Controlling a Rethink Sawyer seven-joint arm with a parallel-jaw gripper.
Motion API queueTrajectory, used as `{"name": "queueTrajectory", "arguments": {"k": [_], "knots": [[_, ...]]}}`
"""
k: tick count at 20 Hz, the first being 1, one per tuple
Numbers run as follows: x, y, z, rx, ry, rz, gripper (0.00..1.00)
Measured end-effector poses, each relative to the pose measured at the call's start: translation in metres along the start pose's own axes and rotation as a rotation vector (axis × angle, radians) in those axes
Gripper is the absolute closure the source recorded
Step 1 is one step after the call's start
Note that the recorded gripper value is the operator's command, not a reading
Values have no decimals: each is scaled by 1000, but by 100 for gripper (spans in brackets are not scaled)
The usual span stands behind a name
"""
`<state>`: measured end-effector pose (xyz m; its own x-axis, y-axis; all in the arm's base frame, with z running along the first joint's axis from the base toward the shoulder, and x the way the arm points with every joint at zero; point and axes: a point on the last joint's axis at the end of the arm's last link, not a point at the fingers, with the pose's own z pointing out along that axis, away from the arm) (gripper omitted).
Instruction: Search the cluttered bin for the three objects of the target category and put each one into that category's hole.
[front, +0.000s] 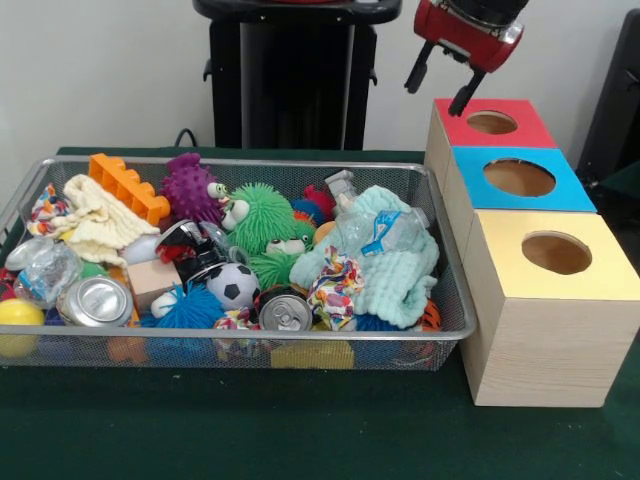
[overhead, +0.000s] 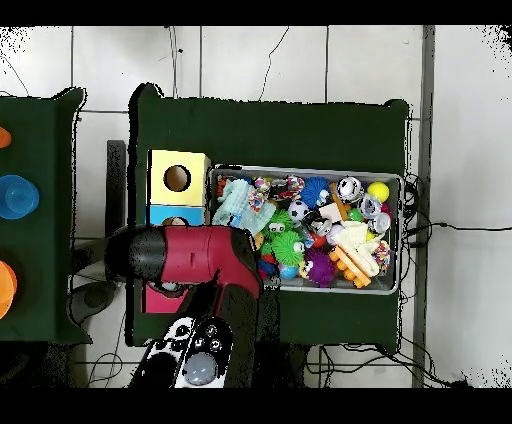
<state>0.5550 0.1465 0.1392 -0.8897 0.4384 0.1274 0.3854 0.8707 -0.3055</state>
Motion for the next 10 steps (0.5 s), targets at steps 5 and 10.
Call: {"name": "queueTrajectory", "arguments": {"k": [5, 10], "knots": [[-26, 0, 2, -101, -56, 80, 0], [-51, 1, 9, -188, -159, 141, 0]]}}
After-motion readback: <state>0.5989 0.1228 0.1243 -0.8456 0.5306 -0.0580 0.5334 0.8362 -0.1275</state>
